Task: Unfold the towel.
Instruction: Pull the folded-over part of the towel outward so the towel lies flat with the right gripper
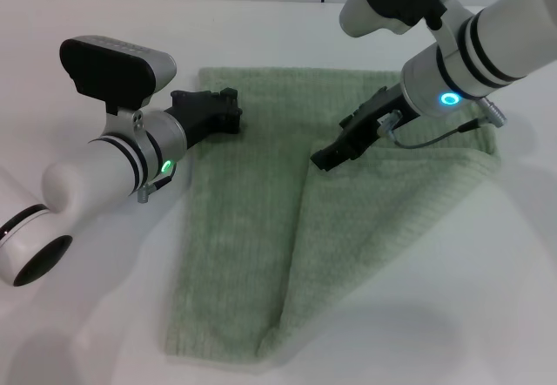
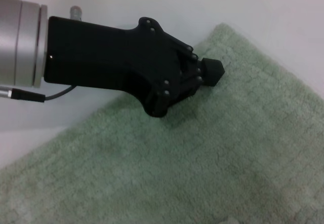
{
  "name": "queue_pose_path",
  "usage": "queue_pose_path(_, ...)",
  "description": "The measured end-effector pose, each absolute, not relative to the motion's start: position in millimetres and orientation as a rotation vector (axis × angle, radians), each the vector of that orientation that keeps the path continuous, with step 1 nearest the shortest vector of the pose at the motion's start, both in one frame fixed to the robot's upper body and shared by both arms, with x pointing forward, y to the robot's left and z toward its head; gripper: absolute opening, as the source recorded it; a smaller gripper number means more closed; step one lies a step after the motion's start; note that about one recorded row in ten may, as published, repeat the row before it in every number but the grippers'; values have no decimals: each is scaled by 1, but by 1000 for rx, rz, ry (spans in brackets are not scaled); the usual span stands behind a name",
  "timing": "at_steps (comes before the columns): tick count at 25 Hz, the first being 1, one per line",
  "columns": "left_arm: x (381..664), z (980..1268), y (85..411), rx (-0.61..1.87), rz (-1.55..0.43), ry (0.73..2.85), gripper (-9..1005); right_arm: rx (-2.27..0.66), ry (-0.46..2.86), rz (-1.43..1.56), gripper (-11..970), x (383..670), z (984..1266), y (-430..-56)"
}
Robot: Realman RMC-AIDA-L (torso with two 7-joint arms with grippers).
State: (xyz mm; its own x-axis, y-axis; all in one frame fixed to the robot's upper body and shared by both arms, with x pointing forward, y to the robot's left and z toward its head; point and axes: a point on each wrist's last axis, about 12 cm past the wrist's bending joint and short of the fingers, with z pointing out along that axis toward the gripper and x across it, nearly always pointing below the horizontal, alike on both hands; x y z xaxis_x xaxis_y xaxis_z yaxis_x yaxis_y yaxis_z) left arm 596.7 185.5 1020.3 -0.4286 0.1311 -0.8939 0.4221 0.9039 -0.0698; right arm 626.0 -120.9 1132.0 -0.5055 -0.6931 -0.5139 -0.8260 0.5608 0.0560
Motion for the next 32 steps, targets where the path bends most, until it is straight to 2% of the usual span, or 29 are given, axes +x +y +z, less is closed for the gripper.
queue_pose_path(17,597,1021,184,402,-348,2002,-1,-1280,2326,419,755,626,1115,-109)
queue_pose_path(32,597,1022,185,402,-347,2000,-2,-1301,2326,397,754,626,1111,-107)
